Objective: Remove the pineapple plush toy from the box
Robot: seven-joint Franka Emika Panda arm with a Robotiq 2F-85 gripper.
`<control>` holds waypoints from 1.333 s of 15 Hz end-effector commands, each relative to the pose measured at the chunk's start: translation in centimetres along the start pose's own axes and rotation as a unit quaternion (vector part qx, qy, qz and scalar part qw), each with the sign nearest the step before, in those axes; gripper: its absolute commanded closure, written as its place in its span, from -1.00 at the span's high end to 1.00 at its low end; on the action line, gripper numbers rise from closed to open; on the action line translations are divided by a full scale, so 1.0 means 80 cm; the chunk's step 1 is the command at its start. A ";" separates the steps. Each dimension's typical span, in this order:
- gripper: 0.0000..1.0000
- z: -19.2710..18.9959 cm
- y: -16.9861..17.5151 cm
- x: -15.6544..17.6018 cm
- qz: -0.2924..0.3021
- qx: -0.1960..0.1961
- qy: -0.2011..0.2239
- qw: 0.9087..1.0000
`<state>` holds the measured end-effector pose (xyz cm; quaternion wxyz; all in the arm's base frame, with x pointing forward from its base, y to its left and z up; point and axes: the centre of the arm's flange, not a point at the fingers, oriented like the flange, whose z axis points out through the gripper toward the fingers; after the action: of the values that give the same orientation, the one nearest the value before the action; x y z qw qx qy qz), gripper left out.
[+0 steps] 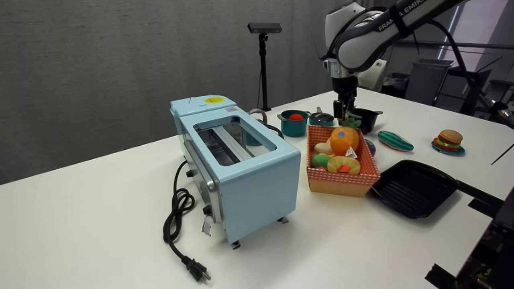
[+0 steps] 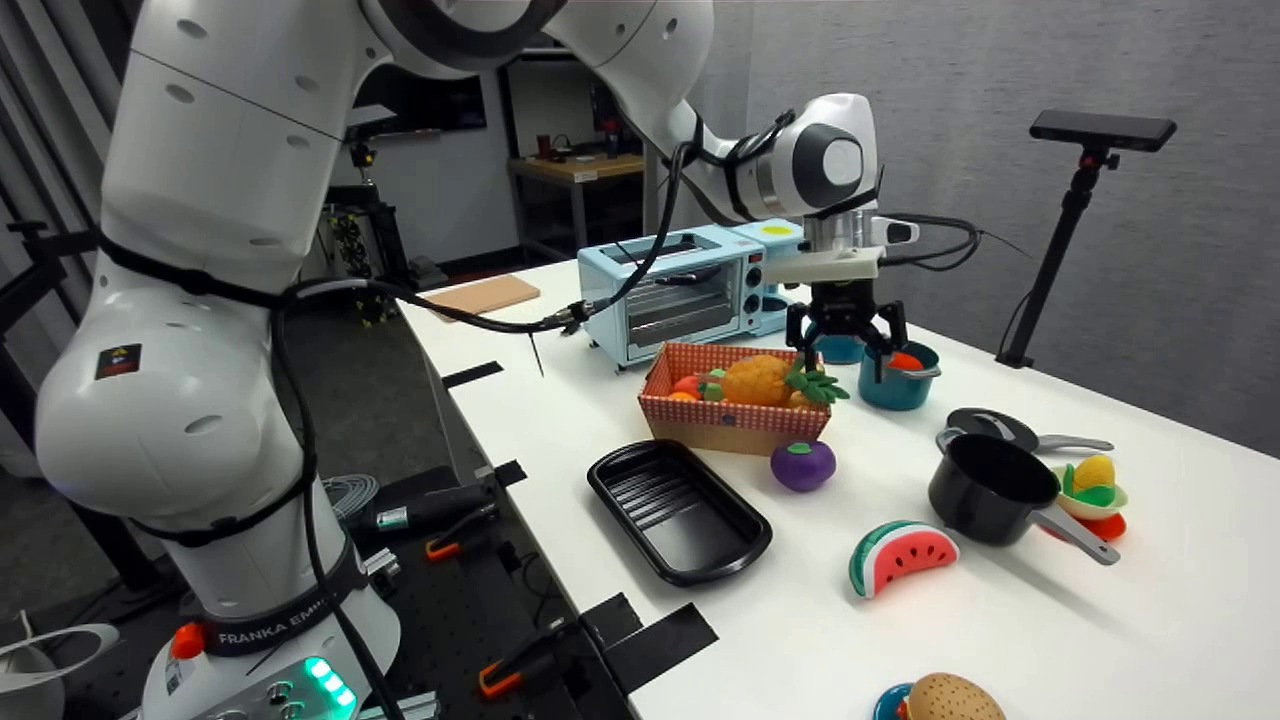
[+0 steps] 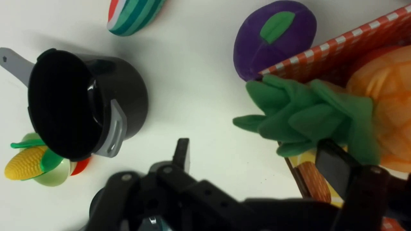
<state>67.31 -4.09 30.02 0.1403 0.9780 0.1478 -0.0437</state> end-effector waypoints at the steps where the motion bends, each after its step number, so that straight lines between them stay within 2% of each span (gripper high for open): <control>1: 1.00 0.016 0.002 -0.028 0.027 -0.007 -0.001 1.000; 7: 1.00 0.027 0.006 -0.048 0.053 -0.006 -0.006 0.999; 8: 0.53 0.027 0.007 -0.049 0.057 -0.007 -0.007 0.998; 10: 0.34 0.028 0.008 -0.050 0.066 -0.009 -0.009 0.998; 18: -0.94 0.021 0.023 -0.052 0.137 -0.008 -0.017 0.990; 20: -1.00 0.020 0.025 -0.053 0.148 -0.009 -0.018 0.989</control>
<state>64.51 -7.14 28.54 0.1492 0.9876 0.0231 -0.0432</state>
